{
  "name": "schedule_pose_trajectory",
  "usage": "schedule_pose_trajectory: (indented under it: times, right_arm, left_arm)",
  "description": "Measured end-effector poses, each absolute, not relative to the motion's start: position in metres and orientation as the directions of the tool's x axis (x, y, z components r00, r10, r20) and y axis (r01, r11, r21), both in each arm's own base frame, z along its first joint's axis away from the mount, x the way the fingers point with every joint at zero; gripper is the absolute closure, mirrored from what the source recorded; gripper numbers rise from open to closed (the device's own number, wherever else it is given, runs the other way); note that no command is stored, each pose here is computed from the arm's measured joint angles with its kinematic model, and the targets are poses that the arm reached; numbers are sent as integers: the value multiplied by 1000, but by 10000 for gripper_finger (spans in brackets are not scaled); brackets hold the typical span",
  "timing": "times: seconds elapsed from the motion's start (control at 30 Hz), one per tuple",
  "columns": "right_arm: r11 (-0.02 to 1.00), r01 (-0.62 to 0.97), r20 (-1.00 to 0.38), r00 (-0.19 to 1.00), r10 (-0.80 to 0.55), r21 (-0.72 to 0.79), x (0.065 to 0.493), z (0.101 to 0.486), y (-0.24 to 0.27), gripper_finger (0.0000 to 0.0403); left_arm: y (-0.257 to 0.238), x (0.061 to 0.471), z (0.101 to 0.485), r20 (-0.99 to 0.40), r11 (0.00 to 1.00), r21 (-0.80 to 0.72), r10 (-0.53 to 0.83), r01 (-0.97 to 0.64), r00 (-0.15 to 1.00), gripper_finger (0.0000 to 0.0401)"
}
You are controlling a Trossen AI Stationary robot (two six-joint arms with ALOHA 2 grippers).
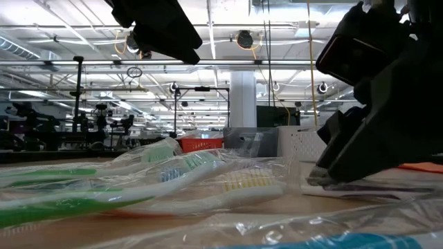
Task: Pick & Place Toothbrushes
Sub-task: Put the purple toothbrush into the orange bin
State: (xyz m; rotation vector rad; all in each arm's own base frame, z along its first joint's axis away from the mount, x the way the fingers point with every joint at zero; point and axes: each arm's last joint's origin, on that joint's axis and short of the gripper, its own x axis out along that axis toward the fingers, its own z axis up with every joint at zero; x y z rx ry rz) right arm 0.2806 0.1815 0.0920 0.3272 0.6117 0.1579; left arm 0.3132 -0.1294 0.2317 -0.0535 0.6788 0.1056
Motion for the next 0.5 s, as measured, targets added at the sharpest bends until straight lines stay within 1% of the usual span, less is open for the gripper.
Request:
schedule_pose_trajectory:
  times: [0.13, 0.2, 0.3, 0.33, 0.5]
  right_arm:
    - [935, -28, -550, 803, 232, 354, 280, 91, 181, 287]
    - [935, -24, -553, 801, 230, 355, 280, 91, 181, 317]
    - [936, -28, -551, 802, 231, 352, 280, 91, 181, 378]
    - [936, -32, -548, 803, 232, 350, 280, 91, 181, 390]
    - [937, -35, -542, 807, 232, 348, 282, 92, 179, 401]
  left_arm:
    - [-129, 313, 232, -629, 993, -15, 80, -115, 773, 176]
    - [-129, 313, 232, -629, 993, -15, 80, -115, 773, 176]
    - [-129, 313, 232, -629, 993, -15, 80, -115, 773, 176]
    - [-129, 313, 232, -629, 993, -15, 80, -115, 773, 176]
    - [-129, 313, 232, -629, 993, -15, 80, -115, 773, 176]
